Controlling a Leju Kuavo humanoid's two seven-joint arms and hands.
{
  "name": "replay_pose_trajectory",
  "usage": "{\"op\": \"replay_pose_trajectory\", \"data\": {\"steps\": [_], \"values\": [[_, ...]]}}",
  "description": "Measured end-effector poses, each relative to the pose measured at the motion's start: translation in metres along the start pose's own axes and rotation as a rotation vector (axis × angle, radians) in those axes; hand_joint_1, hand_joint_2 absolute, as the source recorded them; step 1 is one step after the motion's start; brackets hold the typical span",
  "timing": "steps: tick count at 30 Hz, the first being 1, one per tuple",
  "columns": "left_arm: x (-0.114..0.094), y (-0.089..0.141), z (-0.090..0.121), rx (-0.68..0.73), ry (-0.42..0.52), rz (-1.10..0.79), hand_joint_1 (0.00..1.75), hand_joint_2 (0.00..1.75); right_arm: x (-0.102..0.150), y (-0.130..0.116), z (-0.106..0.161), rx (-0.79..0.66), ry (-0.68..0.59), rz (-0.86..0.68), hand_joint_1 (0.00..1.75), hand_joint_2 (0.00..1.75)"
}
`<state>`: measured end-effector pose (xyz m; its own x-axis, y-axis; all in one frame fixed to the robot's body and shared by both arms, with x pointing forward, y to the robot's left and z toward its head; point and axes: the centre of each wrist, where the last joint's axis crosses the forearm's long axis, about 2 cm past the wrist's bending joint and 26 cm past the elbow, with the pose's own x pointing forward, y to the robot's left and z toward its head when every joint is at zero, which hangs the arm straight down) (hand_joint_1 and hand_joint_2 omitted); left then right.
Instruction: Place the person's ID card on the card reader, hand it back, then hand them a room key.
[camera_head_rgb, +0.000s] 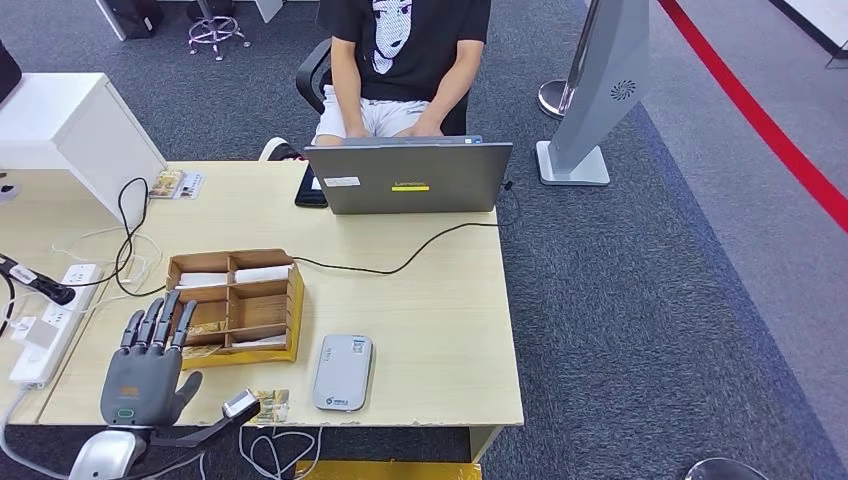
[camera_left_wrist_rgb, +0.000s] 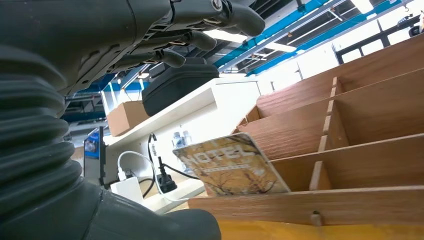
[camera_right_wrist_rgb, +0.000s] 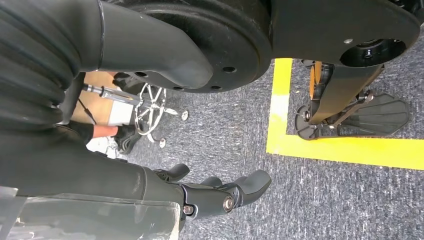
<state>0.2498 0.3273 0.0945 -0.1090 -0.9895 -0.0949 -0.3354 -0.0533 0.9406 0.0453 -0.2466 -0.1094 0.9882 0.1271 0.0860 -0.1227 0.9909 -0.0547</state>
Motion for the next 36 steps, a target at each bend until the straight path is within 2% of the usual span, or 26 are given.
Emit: {"op": "replay_pose_trajectory", "data": {"steps": [10, 26, 31, 36], "values": [[0.014, -0.003, -0.005, -0.005, 0.024, 0.042, 0.00, 1.75, 0.001, 0.000, 0.000, 0.000, 0.002, 0.001, 0.00, 1.75], [0.018, -0.004, -0.007, -0.014, 0.020, 0.057, 0.00, 1.75, 0.001, 0.000, 0.000, 0.002, 0.000, 0.001, 0.00, 1.75], [0.010, -0.005, -0.005, -0.016, 0.083, 0.031, 0.00, 1.75, 0.000, 0.000, 0.000, 0.001, -0.002, 0.003, 0.00, 1.75], [-0.002, -0.007, -0.002, -0.024, 0.088, 0.000, 0.00, 1.75, 0.001, 0.000, 0.000, 0.001, 0.000, 0.003, 0.00, 1.75]]}}
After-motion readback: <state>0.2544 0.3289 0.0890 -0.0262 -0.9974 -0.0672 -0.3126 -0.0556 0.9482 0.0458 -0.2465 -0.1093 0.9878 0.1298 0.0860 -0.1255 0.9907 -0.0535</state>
